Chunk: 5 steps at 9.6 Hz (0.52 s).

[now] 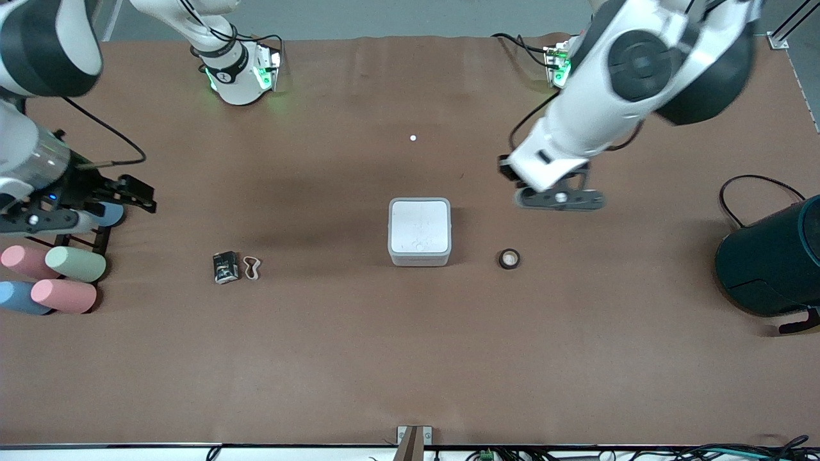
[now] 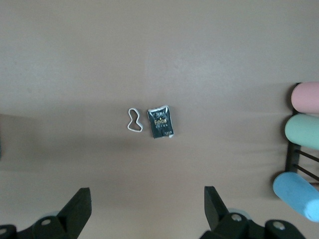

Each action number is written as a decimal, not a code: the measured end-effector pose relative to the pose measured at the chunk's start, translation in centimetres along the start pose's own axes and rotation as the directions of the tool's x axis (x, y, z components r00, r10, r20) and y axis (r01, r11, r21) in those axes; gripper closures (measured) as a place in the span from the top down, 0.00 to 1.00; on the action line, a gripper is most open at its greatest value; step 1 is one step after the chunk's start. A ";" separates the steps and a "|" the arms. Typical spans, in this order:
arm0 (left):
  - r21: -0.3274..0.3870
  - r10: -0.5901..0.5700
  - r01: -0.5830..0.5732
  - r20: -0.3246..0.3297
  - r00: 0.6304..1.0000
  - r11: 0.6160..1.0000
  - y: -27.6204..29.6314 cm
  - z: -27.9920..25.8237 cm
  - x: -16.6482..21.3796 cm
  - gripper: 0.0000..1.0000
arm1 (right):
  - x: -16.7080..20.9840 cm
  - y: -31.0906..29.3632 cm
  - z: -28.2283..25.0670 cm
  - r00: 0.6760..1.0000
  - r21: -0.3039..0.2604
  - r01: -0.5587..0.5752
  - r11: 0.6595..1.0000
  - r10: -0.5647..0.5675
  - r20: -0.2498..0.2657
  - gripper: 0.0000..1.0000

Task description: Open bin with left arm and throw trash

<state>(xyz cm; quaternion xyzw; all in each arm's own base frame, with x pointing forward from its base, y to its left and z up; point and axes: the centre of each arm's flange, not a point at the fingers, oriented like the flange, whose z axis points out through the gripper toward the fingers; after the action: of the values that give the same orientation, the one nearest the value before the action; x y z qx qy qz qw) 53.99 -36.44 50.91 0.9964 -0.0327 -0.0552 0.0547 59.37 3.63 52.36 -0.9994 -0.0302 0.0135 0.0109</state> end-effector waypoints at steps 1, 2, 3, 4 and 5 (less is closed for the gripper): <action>-0.017 0.008 -0.008 -0.022 1.000 1.000 1.6 2.5 1.1 0.01 | 1.2 -0.4 2.4 1.000 0.000 0.006 1.000 -0.006 -0.006 1.00; -0.037 0.007 -0.008 -0.042 0.999 0.999 2.3 4.9 2.5 0.01 | 2.7 -0.6 4.9 1.000 0.001 0.009 1.000 -0.009 -0.021 1.00; -0.056 0.007 -0.010 -0.064 0.998 0.998 3.2 7.3 3.7 0.01 | 4.0 -0.8 7.5 1.000 0.002 0.012 1.000 -0.012 -0.029 1.00; -0.071 0.009 -0.015 -0.090 0.996 0.997 4.7 9.6 4.3 0.01 | 4.9 -1.3 9.7 0.999 0.003 0.021 1.000 -0.021 -0.028 1.00; -0.084 0.021 -0.030 -0.109 0.994 0.996 6.3 11.5 4.4 0.01 | 5.6 -2.1 11.6 0.999 0.003 0.032 0.999 -0.032 -0.027 1.00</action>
<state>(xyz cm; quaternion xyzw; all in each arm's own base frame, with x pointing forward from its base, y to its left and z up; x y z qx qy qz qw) 56.66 -44.16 39.79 0.9942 -0.0399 -0.0020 0.0995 64.47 6.29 40.62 -0.9988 -0.0462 -0.0002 0.0134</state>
